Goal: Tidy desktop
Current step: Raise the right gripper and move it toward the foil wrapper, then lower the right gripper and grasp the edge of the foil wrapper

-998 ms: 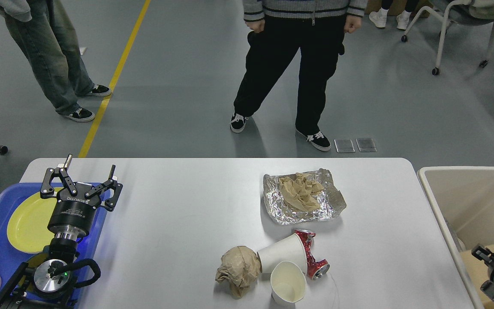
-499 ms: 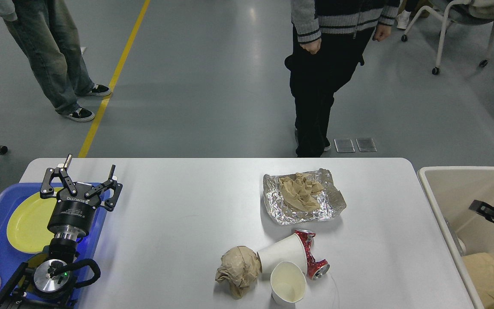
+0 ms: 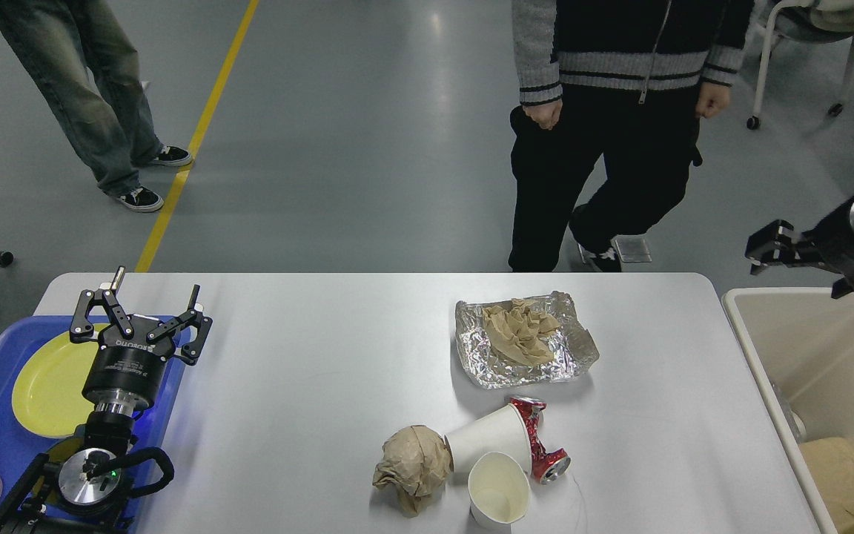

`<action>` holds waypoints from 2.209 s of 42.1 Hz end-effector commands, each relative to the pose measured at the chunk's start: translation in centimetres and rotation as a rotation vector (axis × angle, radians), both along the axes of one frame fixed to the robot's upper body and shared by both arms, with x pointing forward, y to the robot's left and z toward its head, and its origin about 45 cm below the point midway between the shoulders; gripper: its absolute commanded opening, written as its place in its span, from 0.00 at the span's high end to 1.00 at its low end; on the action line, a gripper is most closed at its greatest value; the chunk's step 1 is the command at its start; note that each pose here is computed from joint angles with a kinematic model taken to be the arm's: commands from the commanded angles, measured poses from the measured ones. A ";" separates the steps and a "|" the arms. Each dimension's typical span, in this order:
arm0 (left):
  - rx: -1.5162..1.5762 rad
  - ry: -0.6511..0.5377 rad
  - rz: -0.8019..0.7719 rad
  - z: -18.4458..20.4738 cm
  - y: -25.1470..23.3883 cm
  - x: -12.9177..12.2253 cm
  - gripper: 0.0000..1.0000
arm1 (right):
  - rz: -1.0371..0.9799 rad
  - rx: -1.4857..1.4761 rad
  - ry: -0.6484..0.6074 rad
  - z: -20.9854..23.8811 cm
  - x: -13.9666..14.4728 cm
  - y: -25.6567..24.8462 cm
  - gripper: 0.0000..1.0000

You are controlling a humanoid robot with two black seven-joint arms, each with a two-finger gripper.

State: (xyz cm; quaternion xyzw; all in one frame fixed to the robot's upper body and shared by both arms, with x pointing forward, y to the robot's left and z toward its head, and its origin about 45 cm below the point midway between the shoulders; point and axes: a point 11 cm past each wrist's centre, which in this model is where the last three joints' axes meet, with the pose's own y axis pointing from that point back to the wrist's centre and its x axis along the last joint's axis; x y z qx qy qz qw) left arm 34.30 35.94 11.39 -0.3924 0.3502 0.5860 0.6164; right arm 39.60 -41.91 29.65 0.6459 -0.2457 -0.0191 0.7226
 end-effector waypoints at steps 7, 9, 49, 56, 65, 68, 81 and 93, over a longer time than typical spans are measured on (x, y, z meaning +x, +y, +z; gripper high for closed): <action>0.000 -0.001 0.001 0.0 0.0 0.0 0.04 | 0.233 0.106 0.108 9.7 -2.5 11.9 0.00; 0.000 -0.001 0.001 0.0 0.0 0.0 0.04 | 0.262 0.109 0.116 10.3 -3.2 13.2 0.00; 0.000 0.001 0.001 0.0 0.0 0.0 0.04 | 0.414 0.124 0.099 8.0 -5.5 19.8 0.00; 0.000 0.000 0.000 0.0 0.0 0.0 0.04 | 0.446 0.159 0.071 4.5 -2.6 21.6 0.00; 0.000 0.000 0.000 0.0 0.0 0.0 0.04 | 0.414 0.136 0.081 -3.0 1.3 20.9 0.00; 0.000 0.000 0.000 0.0 0.0 0.0 0.04 | 0.394 0.138 0.094 -5.5 1.6 20.3 0.00; 0.000 0.000 0.000 0.0 0.0 0.0 0.04 | 0.109 0.388 0.131 -13.4 0.1 19.7 0.11; 0.000 0.000 0.000 0.0 0.0 0.0 0.04 | -0.285 0.565 0.038 -18.4 -1.1 18.4 0.08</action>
